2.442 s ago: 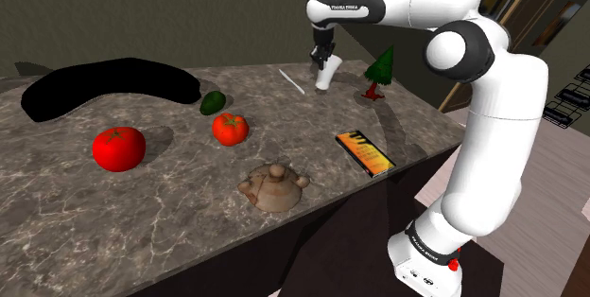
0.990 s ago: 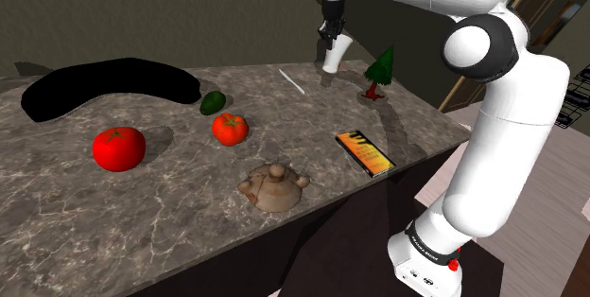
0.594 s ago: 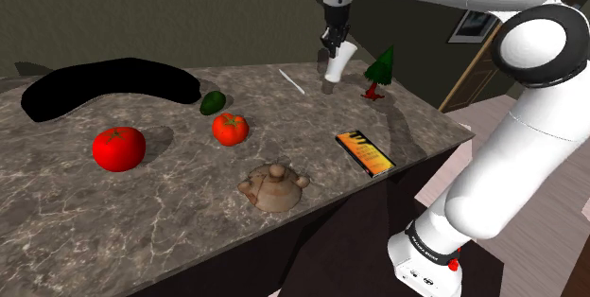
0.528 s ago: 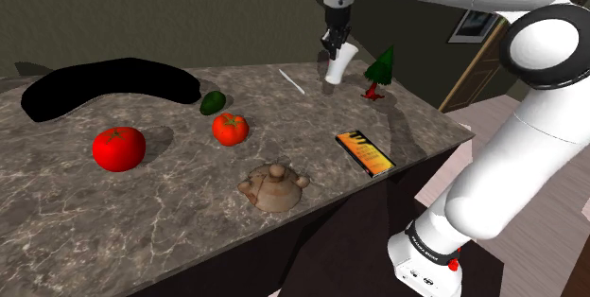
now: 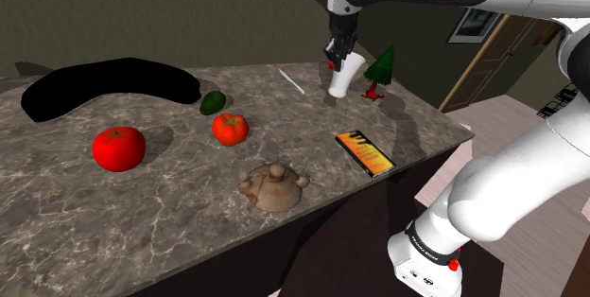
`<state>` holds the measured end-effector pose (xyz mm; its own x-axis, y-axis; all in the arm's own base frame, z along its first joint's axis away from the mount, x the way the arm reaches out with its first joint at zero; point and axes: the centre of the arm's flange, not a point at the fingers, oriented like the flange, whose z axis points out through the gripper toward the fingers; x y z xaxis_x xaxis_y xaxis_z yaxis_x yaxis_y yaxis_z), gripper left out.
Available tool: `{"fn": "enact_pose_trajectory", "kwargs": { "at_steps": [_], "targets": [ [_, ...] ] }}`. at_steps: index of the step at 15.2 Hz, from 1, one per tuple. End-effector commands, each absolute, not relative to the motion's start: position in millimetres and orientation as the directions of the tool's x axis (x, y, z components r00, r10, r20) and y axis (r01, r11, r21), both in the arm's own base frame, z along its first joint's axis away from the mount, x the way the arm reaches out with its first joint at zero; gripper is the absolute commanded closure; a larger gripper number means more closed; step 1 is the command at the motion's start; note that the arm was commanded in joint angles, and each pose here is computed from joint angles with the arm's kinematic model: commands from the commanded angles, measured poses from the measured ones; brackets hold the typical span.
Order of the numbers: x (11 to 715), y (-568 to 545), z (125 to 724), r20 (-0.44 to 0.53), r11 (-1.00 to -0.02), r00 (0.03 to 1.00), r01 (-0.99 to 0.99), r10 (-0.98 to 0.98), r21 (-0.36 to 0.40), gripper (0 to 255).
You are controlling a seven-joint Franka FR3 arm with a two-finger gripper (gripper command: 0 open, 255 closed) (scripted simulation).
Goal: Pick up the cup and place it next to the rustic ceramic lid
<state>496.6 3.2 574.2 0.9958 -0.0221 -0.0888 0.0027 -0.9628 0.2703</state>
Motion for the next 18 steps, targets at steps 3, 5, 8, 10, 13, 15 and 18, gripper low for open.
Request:
{"fn": "enact_pose_trajectory", "kwargs": {
  "at_steps": [3, 5, 8, 10, 13, 15, 18],
  "targets": [
    [456.0, 41.4, 571.5, -0.089, -0.963, 0.996, 0.002, -0.023, 0.271, 255],
    [437.4, 60.0, 571.7, -0.089, -0.963, 0.996, 0.002, -0.023, 0.271, 255],
    [412.0, 85.3, 571.9, -0.089, -0.963, 0.996, 0.002, -0.023, 0.271, 255],
    [412.0, 85.3, 561.3, -0.089, -0.963, 0.996, 0.002, -0.023, 0.271, 255],
    [412.0, 85.3, 545.5, -0.089, -0.963, 0.996, 0.002, -0.023, 0.271, 255],
    [412.0, 85.3, 534.9, -0.089, -0.963, 0.996, 0.002, -0.023, 0.271, 255],
    [412.0, 85.3, 519.1, -0.089, -0.963, 0.996, 0.002, -0.023, 0.271, 255]
  ]
}}
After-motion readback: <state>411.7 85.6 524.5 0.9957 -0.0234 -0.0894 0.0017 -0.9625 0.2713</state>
